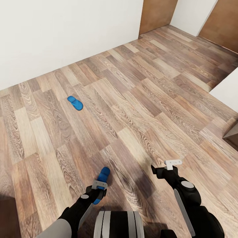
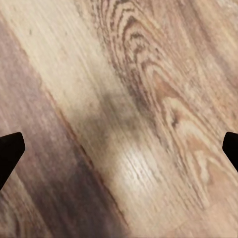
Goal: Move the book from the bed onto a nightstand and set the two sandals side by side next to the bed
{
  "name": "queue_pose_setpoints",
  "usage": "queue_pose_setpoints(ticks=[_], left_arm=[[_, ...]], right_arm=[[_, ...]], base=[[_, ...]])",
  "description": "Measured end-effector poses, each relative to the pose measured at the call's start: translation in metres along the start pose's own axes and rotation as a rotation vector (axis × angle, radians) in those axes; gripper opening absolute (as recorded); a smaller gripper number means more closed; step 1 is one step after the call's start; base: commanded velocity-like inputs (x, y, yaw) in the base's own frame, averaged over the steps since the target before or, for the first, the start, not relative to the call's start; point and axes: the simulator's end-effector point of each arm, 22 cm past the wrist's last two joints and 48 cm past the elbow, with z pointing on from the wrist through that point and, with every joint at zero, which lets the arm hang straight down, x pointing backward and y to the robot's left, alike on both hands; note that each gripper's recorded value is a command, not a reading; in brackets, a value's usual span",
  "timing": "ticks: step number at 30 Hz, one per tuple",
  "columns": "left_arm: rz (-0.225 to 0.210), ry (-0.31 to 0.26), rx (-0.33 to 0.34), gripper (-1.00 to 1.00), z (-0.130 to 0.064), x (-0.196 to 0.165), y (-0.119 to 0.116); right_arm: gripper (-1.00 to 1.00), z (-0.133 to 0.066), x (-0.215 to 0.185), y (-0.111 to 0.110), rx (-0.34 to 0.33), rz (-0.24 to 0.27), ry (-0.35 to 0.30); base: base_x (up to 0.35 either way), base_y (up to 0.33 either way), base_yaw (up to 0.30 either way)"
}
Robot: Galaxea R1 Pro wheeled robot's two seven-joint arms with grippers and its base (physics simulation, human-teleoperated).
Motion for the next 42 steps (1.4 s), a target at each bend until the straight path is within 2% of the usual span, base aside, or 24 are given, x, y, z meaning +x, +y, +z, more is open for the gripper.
queue_pose_setpoints(ticks=[42], left_arm=[[-0.005,0.017,-0.005,1.00,0.009,0.010,0.001]], right_arm=[[1.00,0.010,0.019,0.000,-0.001,0.000,0.038]], base=[[0.000,0.000,0.000]])
